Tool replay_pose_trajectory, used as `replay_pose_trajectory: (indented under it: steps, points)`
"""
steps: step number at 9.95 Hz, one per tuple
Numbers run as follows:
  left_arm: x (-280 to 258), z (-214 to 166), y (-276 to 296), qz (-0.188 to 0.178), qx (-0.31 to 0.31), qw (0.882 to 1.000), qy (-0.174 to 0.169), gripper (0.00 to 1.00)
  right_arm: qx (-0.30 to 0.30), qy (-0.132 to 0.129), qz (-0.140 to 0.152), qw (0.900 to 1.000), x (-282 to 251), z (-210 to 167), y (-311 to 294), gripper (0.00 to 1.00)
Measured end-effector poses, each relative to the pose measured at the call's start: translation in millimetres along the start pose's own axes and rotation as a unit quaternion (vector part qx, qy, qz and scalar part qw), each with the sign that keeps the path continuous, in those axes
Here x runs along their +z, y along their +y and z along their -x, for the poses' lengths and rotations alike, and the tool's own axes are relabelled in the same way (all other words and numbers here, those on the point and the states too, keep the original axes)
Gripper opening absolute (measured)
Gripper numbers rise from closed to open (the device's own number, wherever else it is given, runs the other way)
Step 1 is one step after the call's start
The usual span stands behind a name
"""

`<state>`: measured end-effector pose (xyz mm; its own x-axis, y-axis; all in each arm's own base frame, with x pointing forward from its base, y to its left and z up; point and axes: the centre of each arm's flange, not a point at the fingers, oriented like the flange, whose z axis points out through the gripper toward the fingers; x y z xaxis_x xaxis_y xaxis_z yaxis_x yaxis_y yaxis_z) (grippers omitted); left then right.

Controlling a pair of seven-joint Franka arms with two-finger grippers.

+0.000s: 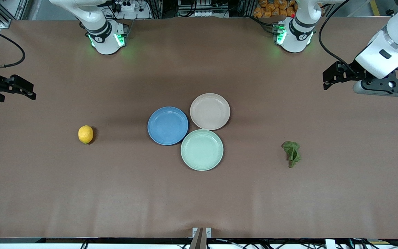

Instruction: Pick lemon and lettuce from blue and beige plates

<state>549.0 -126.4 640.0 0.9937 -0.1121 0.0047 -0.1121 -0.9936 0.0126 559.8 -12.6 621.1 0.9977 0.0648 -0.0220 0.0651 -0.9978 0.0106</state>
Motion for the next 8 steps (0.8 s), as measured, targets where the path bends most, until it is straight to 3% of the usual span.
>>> replay_pose_trajectory:
  steps: [8]
  points:
    - [1.6,-0.2,-0.5,0.0,0.035,0.999,-0.001,1.0,0.002,-0.003,0.0,1.0,-9.5,-0.2,0.0,1.0]
